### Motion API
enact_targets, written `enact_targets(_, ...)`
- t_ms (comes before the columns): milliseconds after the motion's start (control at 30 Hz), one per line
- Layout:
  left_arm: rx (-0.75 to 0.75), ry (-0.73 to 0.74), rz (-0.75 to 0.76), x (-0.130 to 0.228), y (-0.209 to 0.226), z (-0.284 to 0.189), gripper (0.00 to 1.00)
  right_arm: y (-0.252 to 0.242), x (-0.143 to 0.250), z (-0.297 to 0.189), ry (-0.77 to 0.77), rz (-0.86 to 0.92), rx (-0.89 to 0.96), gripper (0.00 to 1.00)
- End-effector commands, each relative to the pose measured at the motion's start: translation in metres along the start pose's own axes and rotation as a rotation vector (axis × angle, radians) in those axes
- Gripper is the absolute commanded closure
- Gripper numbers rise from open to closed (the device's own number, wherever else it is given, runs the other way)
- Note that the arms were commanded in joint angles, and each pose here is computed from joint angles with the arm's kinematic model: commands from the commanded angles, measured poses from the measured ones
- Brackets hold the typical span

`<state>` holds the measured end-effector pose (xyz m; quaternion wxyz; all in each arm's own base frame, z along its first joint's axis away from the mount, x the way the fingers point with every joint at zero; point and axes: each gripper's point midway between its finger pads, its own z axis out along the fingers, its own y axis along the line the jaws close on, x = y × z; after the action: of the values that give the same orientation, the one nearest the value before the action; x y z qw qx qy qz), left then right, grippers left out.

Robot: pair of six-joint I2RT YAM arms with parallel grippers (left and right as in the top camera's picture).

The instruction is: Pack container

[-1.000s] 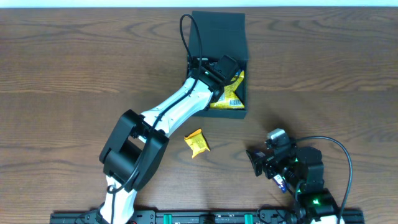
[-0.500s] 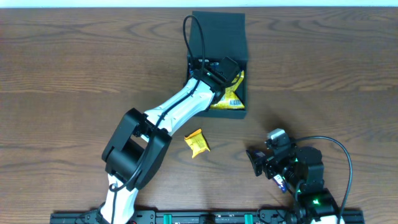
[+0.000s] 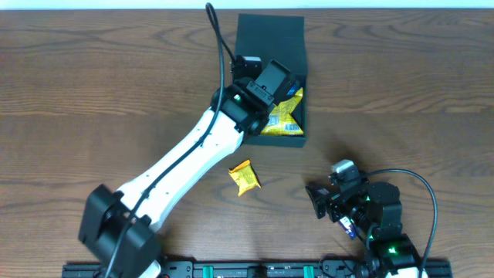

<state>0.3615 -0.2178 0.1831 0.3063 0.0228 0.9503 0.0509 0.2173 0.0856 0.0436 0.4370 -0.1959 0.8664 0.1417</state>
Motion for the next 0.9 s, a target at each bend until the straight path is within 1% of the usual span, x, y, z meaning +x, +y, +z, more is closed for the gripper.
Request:
enact_targets(0,-0.002,-0.042,0.070,-0.009,0.013,-0.022,0.27,-0.001,0.001,0.000,0.002,-0.006,0.005,0.01)
enact_targets(33,-0.002,-0.046,0.082,-0.010,0.018,-0.027,0.19,-0.001,0.001,0.000,0.002,-0.006,0.005,0.01)
enact_targets(133,-0.007,-0.053,0.102,-0.012,0.031,-0.038,0.10,-0.001,0.001,0.000,0.002,-0.006,0.005,0.01)
enact_targets(167,-0.008,-0.056,0.111,-0.011,0.036,-0.041,0.05,-0.001,0.001,0.000,0.002,-0.006,0.005,0.01)
enact_targets(400,-0.003,-0.080,0.149,0.004,0.076,-0.053,0.05,-0.001,0.001,0.000,0.002,-0.006,0.005,0.01)
enact_targets(433,0.015,-0.079,0.171,0.008,0.080,-0.055,0.05,-0.001,0.001,0.000,0.002,-0.006,0.005,0.01)
enact_targets(467,0.071,-0.068,0.235,0.016,0.083,-0.059,0.04,-0.001,0.001,0.000,0.002,-0.006,0.005,0.01)
enact_targets(533,0.158,-0.051,0.309,0.029,0.086,-0.063,0.05,-0.001,0.001,0.000,0.002,-0.006,0.005,0.01)
enact_targets(567,0.186,-0.048,0.313,0.035,0.092,-0.065,0.05,-0.001,0.001,0.000,0.002,-0.006,0.005,0.01)
enact_targets(633,0.193,-0.044,0.270,0.044,0.107,-0.066,0.05,-0.001,0.001,0.000,0.002,-0.006,0.005,0.01)
enact_targets(733,0.151,-0.057,0.202,0.059,0.139,-0.065,0.05,-0.001,0.001,0.000,0.002,-0.006,0.005,0.01)
enact_targets(767,0.164,-0.074,0.193,0.062,0.142,-0.066,0.05,-0.001,0.001,0.000,0.002,-0.006,0.005,0.01)
enact_targets(867,0.318,-0.120,0.217,0.077,0.134,-0.077,0.04,-0.001,0.001,0.000,0.002,-0.006,0.005,0.01)
